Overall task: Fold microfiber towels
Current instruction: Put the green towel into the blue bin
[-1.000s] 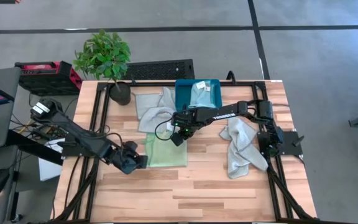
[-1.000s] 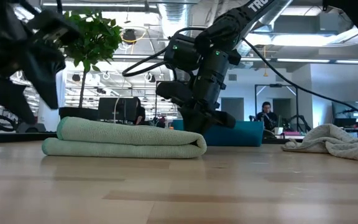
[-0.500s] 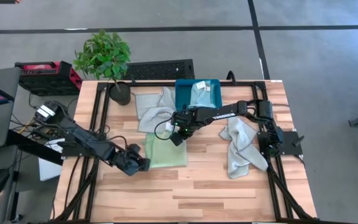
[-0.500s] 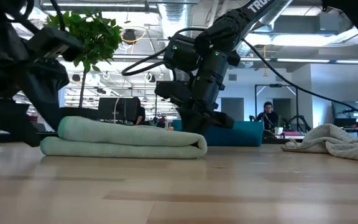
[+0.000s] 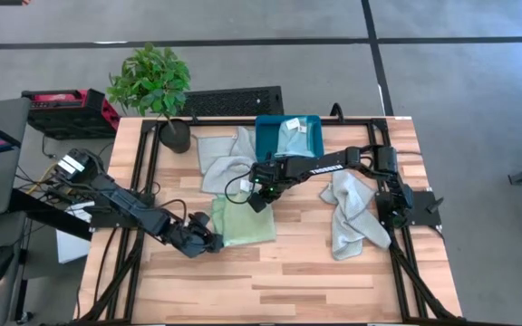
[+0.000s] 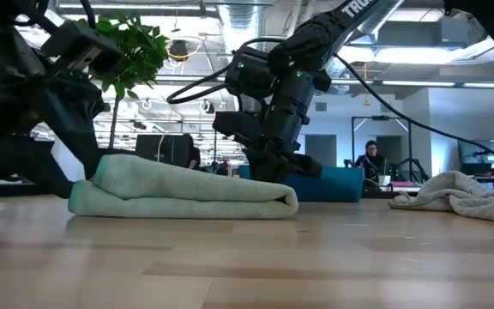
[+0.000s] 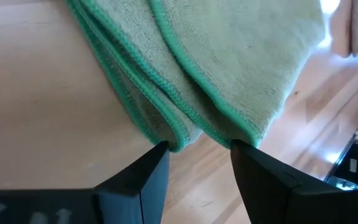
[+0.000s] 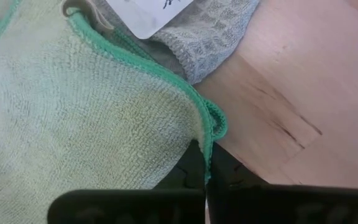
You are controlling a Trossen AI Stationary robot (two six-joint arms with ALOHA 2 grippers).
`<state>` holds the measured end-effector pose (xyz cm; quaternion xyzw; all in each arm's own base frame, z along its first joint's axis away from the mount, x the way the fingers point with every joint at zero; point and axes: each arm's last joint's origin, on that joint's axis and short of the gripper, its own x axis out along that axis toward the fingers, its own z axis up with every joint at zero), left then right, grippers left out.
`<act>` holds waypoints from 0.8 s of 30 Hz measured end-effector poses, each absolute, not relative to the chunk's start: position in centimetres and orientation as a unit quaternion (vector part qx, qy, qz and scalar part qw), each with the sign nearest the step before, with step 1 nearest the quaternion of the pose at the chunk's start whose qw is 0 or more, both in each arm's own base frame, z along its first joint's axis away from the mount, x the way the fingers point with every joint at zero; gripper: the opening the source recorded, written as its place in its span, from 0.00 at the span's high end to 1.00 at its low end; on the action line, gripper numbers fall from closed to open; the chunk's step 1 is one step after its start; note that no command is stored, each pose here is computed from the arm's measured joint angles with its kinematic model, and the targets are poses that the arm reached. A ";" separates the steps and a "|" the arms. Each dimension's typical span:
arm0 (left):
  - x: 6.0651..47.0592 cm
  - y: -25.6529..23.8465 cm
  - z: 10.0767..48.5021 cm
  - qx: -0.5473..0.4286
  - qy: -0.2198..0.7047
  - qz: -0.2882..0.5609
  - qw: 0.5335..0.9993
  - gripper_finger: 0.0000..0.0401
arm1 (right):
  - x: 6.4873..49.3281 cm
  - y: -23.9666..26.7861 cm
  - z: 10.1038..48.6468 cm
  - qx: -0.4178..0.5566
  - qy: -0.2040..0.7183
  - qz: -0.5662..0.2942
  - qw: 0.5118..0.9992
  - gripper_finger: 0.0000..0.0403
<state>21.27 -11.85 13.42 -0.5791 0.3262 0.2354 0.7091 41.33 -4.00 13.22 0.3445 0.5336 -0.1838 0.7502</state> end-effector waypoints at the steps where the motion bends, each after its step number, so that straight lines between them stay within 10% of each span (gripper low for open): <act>1: 21.3 -11.9 13.5 -0.580 0.325 0.233 0.710 0.59 | 41.3 -4.0 13.2 0.345 0.534 -0.184 0.750 0.98; 24: 20.1 -13.0 13.3 -0.545 0.291 0.256 0.743 0.59 | 41.4 -4.0 13.2 0.344 0.533 -0.183 0.751 0.98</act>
